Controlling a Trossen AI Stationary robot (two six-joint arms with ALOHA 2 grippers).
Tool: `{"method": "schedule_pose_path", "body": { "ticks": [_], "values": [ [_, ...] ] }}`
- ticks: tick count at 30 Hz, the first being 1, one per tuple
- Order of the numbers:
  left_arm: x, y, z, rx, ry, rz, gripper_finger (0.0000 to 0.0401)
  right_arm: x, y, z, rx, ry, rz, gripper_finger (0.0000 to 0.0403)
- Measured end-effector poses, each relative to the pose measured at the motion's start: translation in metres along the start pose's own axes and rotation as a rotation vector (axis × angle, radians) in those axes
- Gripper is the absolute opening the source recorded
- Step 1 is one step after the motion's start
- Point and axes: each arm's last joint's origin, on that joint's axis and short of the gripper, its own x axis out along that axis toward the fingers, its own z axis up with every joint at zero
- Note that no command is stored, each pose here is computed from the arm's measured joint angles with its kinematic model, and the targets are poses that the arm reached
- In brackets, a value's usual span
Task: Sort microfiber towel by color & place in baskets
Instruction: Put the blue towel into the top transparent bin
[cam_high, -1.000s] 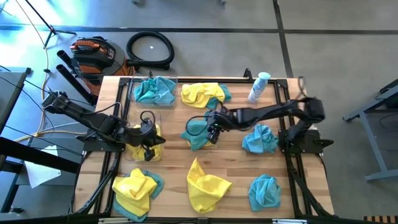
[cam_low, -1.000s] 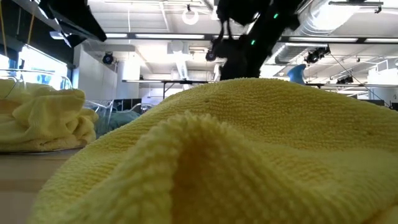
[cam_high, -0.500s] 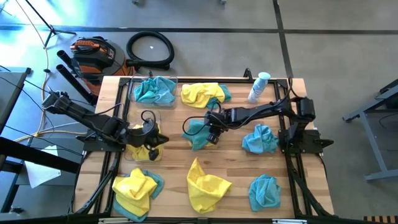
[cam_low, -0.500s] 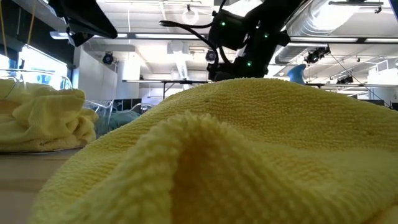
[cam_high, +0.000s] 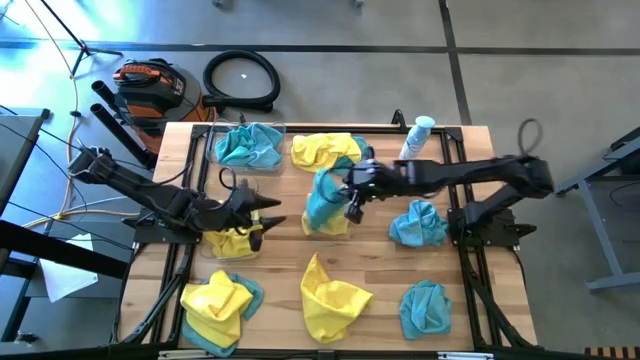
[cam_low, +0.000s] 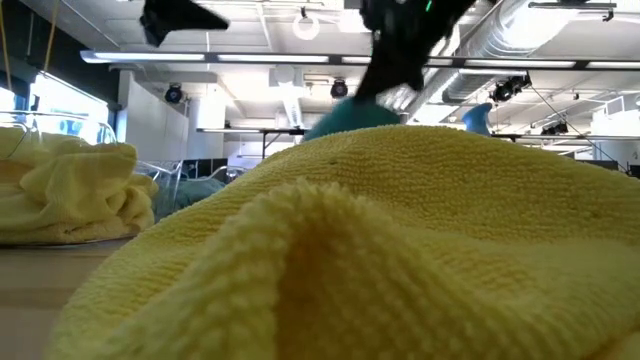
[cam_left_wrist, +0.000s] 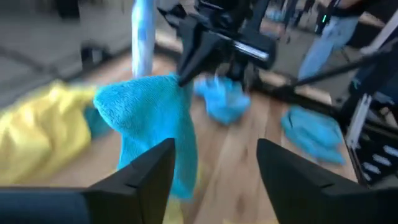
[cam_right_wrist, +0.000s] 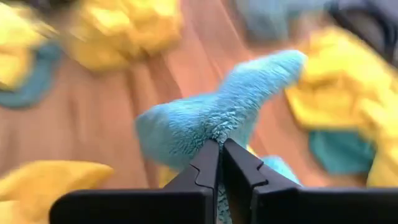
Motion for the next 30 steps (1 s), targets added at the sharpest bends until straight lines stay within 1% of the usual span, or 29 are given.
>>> {"method": "schedule_pose_path", "body": {
  "ticks": [2,5,8,10,15,18,22,26,28,30],
  "values": [
    [0.004,-0.005,0.005,0.065,-0.067,0.000,0.0230,-0.022,0.006,0.009,-0.034,-0.103,0.044,0.0009],
    [0.015,-0.012,0.014,0.155,-0.181,-0.015,0.0240,-0.044,0.015,0.016,-0.090,-0.219,0.108,0.0003],
    [0.029,-0.016,0.021,0.181,-0.276,-0.009,0.0241,-0.053,0.023,0.019,-0.125,-0.277,0.147,0.0004],
    [0.040,-0.017,0.025,0.186,-0.290,0.002,0.0241,-0.054,0.028,0.019,-0.151,-0.294,0.161,0.0002],
    [0.070,-0.023,0.032,0.223,-0.236,-0.036,0.0241,-0.055,0.037,0.020,-0.201,-0.326,0.182,0.0002],
    [0.087,-0.028,0.032,0.245,-0.196,-0.037,0.0241,-0.058,0.042,0.023,-0.225,-0.377,0.198,0.0001],
    [0.104,-0.030,0.031,0.257,-0.150,-0.014,0.0241,-0.061,0.047,0.025,-0.257,-0.430,0.214,0.0001],
    [0.113,-0.024,0.030,0.290,-0.102,0.040,0.0238,-0.062,0.049,0.025,-0.263,-0.432,0.219,0.0001],
    [0.115,-0.020,0.032,0.316,-0.070,0.066,0.0222,-0.062,0.049,0.025,-0.261,-0.431,0.218,0.0001],
    [0.116,-0.015,0.035,0.326,-0.025,0.086,0.0184,-0.061,0.047,0.026,-0.256,-0.430,0.207,0.0001]
  ]
}}
